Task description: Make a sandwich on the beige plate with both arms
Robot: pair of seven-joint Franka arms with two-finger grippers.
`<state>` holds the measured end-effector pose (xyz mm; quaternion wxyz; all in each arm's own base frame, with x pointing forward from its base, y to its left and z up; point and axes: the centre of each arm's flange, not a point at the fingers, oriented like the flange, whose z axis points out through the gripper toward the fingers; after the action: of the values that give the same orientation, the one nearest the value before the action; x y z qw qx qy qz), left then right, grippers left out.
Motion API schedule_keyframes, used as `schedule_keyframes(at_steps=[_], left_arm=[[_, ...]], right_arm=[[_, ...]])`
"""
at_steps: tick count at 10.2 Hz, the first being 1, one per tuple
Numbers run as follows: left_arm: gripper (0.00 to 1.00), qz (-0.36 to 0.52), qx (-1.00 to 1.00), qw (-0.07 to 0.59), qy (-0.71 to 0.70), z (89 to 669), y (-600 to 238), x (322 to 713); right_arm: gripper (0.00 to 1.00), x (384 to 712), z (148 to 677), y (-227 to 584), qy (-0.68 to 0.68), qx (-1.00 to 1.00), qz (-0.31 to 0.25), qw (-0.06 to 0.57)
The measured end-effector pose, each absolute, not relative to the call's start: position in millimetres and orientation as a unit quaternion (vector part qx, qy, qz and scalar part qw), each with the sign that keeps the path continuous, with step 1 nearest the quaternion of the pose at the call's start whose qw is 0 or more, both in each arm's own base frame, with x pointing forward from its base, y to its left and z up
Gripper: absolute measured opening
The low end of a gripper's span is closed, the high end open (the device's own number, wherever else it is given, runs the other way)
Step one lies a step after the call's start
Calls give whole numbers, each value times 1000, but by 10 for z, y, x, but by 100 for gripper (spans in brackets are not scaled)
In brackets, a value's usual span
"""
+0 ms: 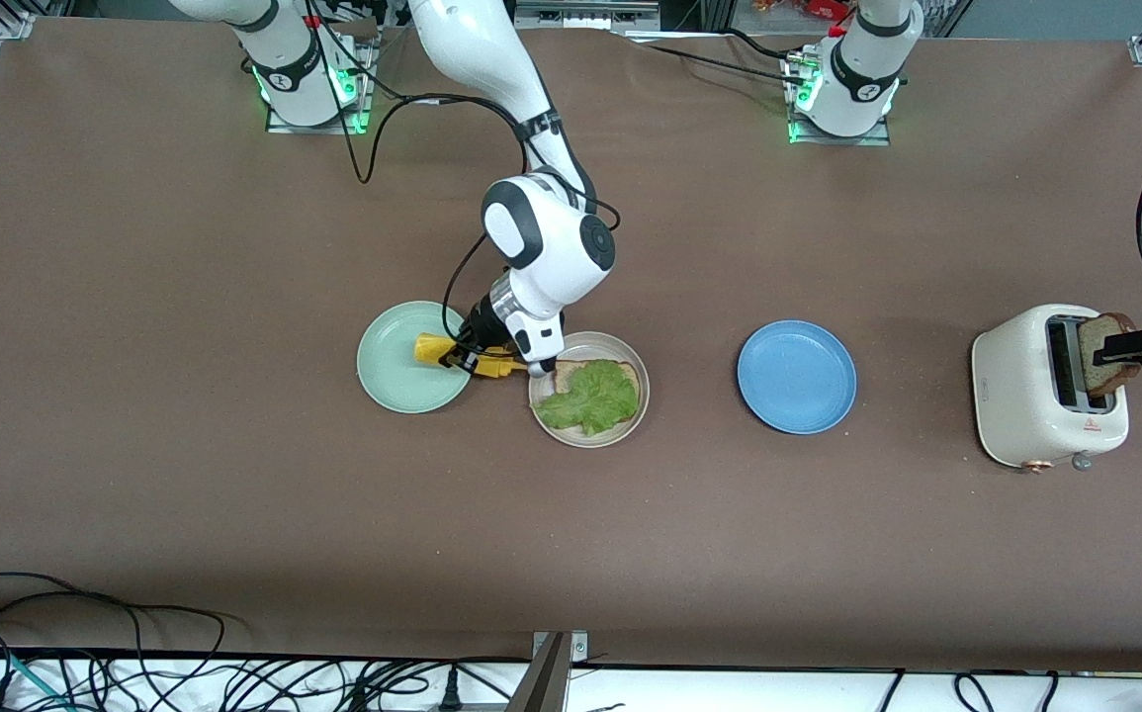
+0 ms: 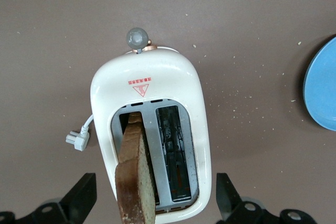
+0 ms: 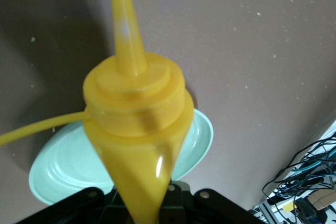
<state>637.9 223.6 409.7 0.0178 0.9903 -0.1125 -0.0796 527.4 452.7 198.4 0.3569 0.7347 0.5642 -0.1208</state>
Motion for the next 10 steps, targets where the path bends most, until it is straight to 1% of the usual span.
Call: schedule_keyframes(at_steps=[3,5,7,10], left_arm=[[100,-80,990,18,-113,4097,2234,6380],[100,-80,990,18,-113,4097,2232,6380],[100,-80,990,18,-113,4096,2224,6381],[100,-81,990,19,-114,4095,2218,6382]], right_arm=[[12,5277,1913,4557,566,730,-121,364],[12,5388,2117,4514,558,737,-112,366],[12,5631,2569,4308,559,751,-106,334],[12,6074,3415,3576,582,767,-116,246]])
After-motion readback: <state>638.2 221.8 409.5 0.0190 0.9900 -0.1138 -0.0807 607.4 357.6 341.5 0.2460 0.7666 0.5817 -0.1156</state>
